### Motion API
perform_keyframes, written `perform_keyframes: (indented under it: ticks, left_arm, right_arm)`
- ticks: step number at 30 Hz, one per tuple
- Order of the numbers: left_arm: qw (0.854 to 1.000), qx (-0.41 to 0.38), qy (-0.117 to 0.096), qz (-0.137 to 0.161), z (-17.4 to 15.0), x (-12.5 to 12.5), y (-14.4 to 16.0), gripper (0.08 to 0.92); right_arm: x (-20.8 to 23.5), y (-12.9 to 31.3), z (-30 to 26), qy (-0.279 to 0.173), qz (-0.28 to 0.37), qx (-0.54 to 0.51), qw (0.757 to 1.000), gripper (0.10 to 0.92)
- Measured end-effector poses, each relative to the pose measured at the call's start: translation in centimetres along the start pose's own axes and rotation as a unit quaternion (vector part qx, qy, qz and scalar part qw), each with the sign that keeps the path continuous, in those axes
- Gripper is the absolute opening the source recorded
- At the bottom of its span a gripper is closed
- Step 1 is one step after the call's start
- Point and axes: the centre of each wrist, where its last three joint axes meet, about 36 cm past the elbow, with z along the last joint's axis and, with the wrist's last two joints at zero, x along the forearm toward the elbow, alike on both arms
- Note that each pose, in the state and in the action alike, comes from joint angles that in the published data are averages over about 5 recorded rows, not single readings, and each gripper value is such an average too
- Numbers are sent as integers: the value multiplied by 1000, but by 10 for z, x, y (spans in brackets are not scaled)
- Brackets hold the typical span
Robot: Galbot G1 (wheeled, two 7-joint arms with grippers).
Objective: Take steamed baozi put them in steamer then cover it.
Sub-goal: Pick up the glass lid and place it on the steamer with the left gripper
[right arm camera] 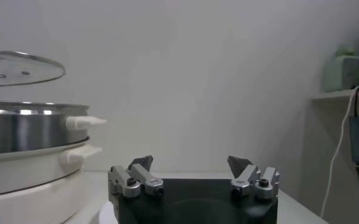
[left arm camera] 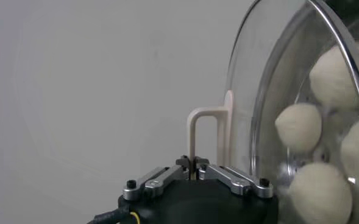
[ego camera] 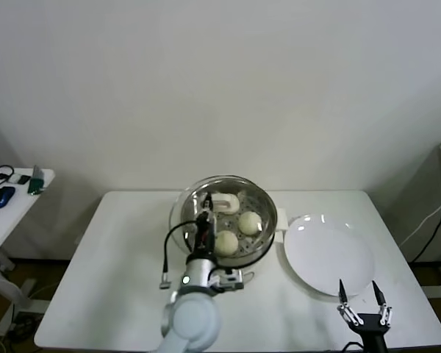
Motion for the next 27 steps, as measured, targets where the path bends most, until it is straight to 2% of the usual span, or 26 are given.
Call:
perform_keyframes:
  ticks: [12, 27]
  left_arm:
    - [1000, -21, -7, 4, -28, -20, -23, 133]
    - [999, -49, 3, 17, -27, -35, -41, 133]
  right_arm:
    - [0, 2, 4, 0, 1, -3, 1000, 823]
    - [1, 3, 4, -2, 4, -4, 1000, 823]
